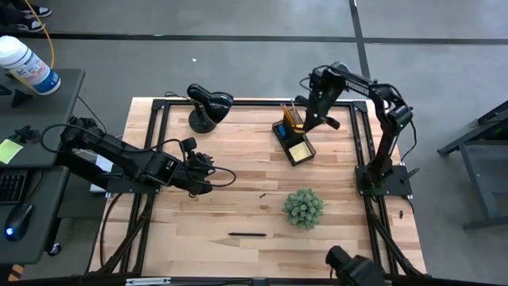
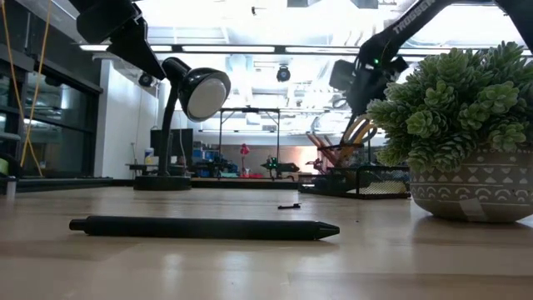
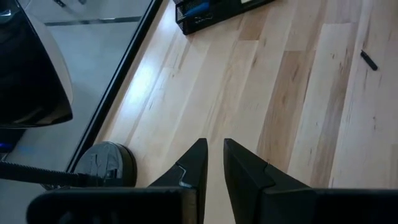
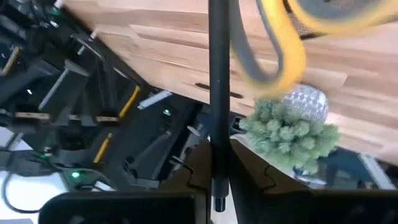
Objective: Pick and place office supplies into organizer
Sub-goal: Put the top black pen into the desk organizer, then put the black pen into the desk organizer
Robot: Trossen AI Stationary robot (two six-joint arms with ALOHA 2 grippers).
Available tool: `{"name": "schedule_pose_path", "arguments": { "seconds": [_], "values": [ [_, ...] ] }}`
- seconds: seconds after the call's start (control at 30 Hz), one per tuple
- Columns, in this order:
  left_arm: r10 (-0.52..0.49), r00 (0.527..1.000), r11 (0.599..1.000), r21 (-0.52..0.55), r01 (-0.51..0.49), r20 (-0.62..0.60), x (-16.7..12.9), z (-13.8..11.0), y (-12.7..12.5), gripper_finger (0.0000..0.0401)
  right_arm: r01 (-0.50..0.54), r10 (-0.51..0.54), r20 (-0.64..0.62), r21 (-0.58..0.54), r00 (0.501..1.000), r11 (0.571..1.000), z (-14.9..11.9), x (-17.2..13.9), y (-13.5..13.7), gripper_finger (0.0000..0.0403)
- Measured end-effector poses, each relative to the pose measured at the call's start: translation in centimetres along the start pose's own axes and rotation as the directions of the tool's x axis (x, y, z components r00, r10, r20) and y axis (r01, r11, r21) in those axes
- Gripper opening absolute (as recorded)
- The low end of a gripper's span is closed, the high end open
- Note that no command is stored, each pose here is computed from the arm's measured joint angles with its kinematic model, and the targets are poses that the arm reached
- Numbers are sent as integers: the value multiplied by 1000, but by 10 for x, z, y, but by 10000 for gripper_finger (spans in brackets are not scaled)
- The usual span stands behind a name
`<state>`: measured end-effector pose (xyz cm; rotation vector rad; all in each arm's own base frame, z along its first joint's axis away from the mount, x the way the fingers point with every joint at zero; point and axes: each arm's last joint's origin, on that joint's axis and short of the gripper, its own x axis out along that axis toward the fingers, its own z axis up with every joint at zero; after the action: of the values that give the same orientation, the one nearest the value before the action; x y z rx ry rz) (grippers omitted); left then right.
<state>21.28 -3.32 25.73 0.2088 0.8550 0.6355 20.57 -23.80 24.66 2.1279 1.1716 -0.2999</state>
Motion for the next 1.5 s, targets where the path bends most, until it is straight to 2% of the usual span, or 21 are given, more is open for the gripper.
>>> {"name": "schedule_pose_path", "arguments": {
  "seconds": [0.27, 0.57, 0.73, 0.93, 1.03, 1.37, 1.5],
  "values": [
    [1, 1000, 1000, 2, -1, 0, 0, 0, 0, 42, 40, -41, -2, -65, 999, 997, 5, 6, -10, 28],
    [4, 1000, 1000, 7, -4, 2, 0, 0, 0, 42, 24, -24, 52, -6, 998, 1000, 5, -11, -7, 51],
    [4, 1000, 1000, 7, -4, 2, 0, 0, 0, 42, -22, 22, 21, -12, 1000, 1000, 4, -10, -5, 52],
    [11, 1000, 1000, 7, -12, 5, 0, 0, 0, 42, -28, 28, 12, -62, 1000, 998, 3, -9, -4, 55],
    [13, 1000, 1000, 8, -13, 6, 0, 0, 0, 42, 7, -5, 34, -81, 999, 997, 4, -9, -5, 64],
    [13, 1000, 1000, 8, -13, 5, 0, 0, 0, 42, 13, -7, 50, -132, 999, 991, 5, -9, -4, 94],
    [13, 1000, 1000, 8, -13, 6, 0, 0, 0, 42, 52, -37, 75, -211, 997, 976, 2, -9, 2, 96]
  ]
}}
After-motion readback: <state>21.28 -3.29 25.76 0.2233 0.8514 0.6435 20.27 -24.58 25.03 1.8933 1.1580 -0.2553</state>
